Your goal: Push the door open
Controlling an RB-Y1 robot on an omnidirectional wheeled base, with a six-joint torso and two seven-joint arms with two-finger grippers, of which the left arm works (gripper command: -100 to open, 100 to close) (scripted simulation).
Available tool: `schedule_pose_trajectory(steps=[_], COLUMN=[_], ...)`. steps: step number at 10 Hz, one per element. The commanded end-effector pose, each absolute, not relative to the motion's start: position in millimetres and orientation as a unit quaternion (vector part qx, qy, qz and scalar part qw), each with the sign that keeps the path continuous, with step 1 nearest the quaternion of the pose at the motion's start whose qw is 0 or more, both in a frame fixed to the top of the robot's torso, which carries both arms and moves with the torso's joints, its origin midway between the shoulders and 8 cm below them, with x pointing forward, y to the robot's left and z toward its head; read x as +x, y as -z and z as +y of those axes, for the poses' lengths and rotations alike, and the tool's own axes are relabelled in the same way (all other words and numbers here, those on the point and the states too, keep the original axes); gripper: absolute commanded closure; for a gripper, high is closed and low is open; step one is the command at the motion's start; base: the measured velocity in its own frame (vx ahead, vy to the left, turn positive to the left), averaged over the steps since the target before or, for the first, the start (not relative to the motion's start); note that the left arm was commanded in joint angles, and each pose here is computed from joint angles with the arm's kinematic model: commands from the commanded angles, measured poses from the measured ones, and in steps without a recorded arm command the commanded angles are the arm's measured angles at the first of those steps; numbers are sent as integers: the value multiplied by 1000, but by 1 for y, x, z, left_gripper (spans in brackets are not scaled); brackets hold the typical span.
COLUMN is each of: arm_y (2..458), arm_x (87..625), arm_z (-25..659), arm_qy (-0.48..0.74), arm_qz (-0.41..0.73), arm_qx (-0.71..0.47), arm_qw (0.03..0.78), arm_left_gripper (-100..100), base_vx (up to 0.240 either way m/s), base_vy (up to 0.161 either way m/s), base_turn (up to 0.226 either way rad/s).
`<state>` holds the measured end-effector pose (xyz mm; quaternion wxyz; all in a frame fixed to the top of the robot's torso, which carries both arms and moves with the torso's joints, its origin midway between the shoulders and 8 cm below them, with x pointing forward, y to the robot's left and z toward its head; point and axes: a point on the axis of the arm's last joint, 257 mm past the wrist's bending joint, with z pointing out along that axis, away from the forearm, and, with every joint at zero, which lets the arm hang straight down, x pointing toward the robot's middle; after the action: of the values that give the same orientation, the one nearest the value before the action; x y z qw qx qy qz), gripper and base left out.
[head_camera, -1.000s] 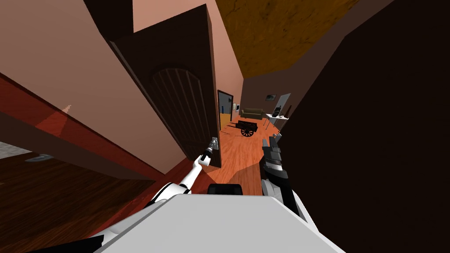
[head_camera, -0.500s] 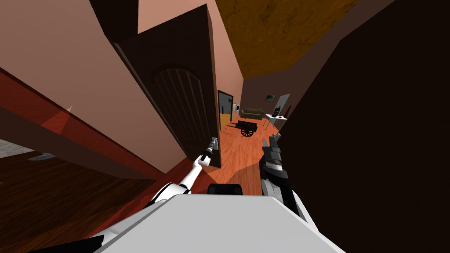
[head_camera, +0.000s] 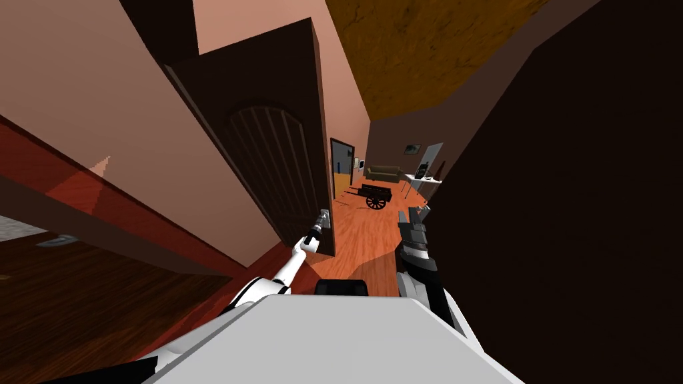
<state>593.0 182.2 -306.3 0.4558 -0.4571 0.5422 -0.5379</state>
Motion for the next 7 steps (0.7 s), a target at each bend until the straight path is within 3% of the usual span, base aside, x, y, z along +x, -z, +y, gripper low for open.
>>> schedule_pose_trajectory(steps=[1, 7], arm_y=[299, 298], arm_x=[595, 599], arm_z=[187, 226], arm_qy=[538, 520], arm_qz=[540, 523], arm_qx=[-455, -476], arm_qw=[460, 480], arm_left_gripper=[100, 100], base_vx=[62, 169], base_vy=[-18, -95], base_turn=[-13, 52])
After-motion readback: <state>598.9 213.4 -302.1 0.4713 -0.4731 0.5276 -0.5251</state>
